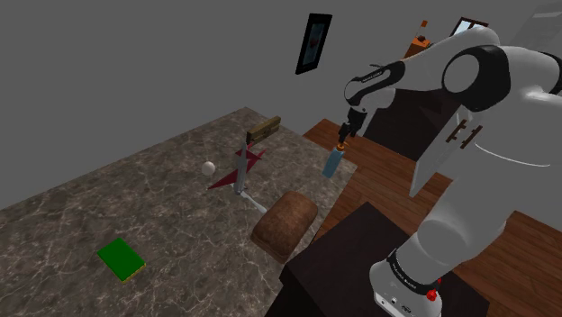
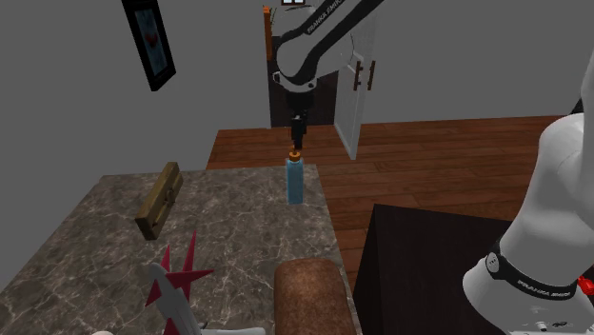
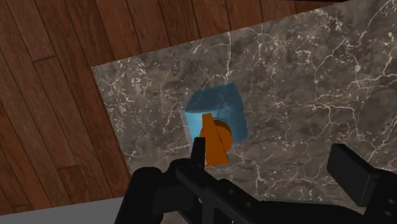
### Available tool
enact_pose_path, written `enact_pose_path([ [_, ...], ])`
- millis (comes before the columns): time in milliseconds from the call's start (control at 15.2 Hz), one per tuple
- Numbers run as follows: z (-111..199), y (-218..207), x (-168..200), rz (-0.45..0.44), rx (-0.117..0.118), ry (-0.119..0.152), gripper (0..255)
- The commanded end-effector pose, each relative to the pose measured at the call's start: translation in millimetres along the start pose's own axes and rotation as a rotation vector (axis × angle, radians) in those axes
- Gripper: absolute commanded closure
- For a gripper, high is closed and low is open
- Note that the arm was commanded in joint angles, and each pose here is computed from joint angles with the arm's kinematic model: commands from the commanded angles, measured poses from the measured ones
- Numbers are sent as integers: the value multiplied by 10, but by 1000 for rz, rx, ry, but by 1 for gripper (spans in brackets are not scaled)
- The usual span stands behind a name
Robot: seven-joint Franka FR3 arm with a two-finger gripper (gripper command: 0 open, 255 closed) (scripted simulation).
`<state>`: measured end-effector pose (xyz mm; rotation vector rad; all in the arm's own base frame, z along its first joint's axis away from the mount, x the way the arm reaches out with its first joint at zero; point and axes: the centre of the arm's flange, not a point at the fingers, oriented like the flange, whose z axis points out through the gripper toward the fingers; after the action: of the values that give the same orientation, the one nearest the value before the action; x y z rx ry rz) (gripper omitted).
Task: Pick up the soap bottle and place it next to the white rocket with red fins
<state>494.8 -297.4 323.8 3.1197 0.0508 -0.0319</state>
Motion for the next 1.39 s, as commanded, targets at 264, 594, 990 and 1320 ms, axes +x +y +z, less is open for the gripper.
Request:
enact_pose_path([
  [264,450,361,241,12,11,9,0],
  [594,714,358,243,12,11,9,0],
  [990,744,358,243,12,11,9,0],
  [1320,744,357,243,12,11,9,255],
])
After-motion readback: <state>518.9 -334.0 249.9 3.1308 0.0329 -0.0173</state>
